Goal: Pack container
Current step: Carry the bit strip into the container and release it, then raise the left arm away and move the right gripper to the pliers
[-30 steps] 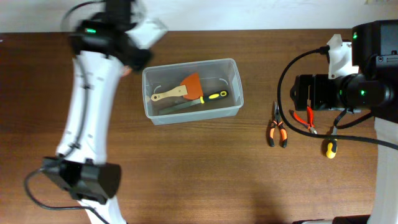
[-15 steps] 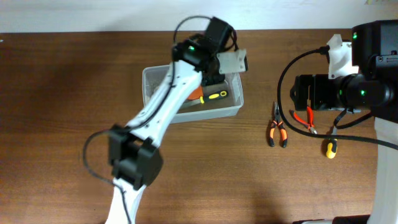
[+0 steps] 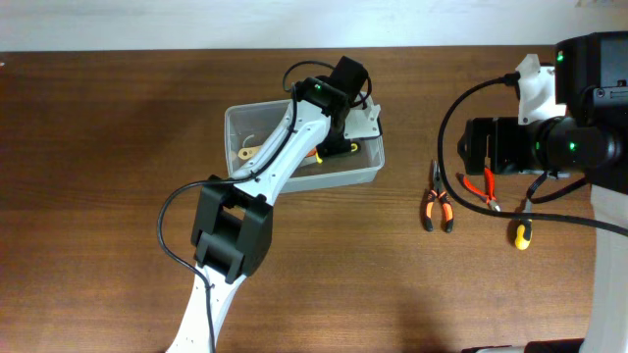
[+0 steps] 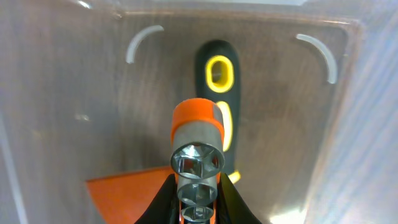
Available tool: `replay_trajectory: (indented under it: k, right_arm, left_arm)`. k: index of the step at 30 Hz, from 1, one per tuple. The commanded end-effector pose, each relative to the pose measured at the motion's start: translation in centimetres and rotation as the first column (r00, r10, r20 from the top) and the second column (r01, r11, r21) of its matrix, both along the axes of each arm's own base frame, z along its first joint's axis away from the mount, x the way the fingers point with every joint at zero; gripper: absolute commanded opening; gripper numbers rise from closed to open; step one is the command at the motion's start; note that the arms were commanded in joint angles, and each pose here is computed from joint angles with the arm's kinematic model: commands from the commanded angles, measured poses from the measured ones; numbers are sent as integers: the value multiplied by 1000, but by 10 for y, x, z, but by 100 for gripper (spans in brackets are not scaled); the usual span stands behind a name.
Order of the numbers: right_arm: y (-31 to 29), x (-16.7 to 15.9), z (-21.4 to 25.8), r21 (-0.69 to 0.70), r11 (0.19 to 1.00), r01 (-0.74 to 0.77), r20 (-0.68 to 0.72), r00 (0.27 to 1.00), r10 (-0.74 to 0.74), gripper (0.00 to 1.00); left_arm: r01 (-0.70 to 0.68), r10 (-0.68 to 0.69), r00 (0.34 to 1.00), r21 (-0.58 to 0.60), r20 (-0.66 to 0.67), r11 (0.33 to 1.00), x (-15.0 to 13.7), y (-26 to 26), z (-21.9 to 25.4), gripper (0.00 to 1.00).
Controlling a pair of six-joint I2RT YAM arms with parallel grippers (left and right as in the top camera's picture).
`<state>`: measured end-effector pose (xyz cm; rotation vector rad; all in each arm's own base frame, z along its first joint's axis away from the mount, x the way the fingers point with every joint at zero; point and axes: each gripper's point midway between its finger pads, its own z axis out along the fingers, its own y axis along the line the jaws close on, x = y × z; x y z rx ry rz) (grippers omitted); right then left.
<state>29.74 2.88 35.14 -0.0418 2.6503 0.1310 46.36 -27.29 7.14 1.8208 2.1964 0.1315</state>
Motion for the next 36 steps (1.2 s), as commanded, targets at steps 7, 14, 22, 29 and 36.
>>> replay_trajectory:
  k: [7,14,22,29,36]
  right_arm:
    - [-1,0,-1,-5,1000,-4,-5,1000,4,99]
    - [-1,6,2,-4,1000,-3,22,1000,3,99]
    - [-3,38,21,-15,1000,12,168,986,-9,99]
    - [-34,79,-13,-52,990,132,107,986,-126,99]
    - [-55,107,-134,-27,985,169,-247,954,-170,88]
  left_arm:
    - [-50,58,995,98,-83,994,-23,24,1,85]
    - [-62,66,997,99,-44,993,-32,34,52,99]
    - [-231,230,947,-21,223,973,-29,67,178,99]
    - [-547,586,754,-211,296,810,-54,163,266,99]
    - [-882,911,393,-228,127,413,-87,287,259,99]
